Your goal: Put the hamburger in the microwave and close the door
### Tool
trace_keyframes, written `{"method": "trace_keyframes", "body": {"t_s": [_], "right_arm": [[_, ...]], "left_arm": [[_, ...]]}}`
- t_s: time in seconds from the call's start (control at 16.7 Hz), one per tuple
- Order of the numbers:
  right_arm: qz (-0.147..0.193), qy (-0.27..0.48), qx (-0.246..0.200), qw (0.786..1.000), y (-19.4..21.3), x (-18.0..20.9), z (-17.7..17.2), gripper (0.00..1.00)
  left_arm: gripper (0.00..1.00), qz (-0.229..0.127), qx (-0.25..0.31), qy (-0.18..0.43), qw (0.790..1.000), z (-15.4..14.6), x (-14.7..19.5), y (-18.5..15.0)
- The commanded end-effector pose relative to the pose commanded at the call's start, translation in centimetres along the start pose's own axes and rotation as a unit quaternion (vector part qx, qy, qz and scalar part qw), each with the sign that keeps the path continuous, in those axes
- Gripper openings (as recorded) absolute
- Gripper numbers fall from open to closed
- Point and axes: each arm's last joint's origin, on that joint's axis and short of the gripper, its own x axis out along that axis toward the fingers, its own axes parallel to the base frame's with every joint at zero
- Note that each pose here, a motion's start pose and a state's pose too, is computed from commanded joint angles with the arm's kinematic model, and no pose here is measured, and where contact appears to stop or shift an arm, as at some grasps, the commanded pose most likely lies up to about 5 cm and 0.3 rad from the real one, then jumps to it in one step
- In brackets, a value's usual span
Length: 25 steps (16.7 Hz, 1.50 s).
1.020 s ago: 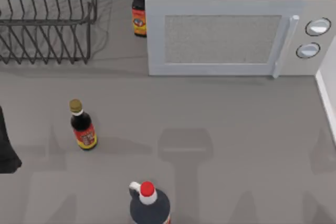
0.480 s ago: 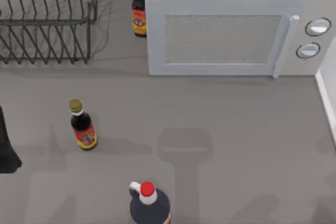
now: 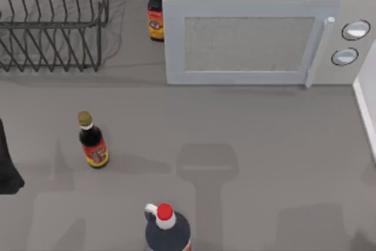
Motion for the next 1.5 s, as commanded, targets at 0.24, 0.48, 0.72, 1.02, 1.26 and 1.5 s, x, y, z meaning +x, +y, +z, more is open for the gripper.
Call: {"method": "trace_keyframes", "body": {"t_s": [0.24,0.48,0.72,1.02,1.26,1.5], "right_arm": [[0.008,0.004,-0.005,1.0,-0.2,-0.1,0.0,1.0],[0.008,0.004,-0.006,1.0,-0.1,0.4,0.1,1.0],[0.006,0.003,-0.005,1.0,-0.5,3.5,0.2,1.0],[0.006,0.003,-0.005,1.0,-0.2,7.6,0.0,1.0],[0.008,0.004,-0.005,1.0,-0.1,7.9,-0.1,1.0],[0.008,0.004,-0.005,1.0,-0.1,7.9,-0.1,0.77]], "left_arm": [[1.0,0.0,0.0,0.0,1.0,0.0,0.0,0.0],[1.0,0.0,0.0,0.0,1.0,0.0,0.0,0.0],[1.0,0.0,0.0,0.0,1.0,0.0,0.0,0.0],[1.0,0.0,0.0,0.0,1.0,0.0,0.0,0.0],[1.0,0.0,0.0,0.0,1.0,0.0,0.0,0.0],[1.0,0.0,0.0,0.0,1.0,0.0,0.0,0.0]]}}
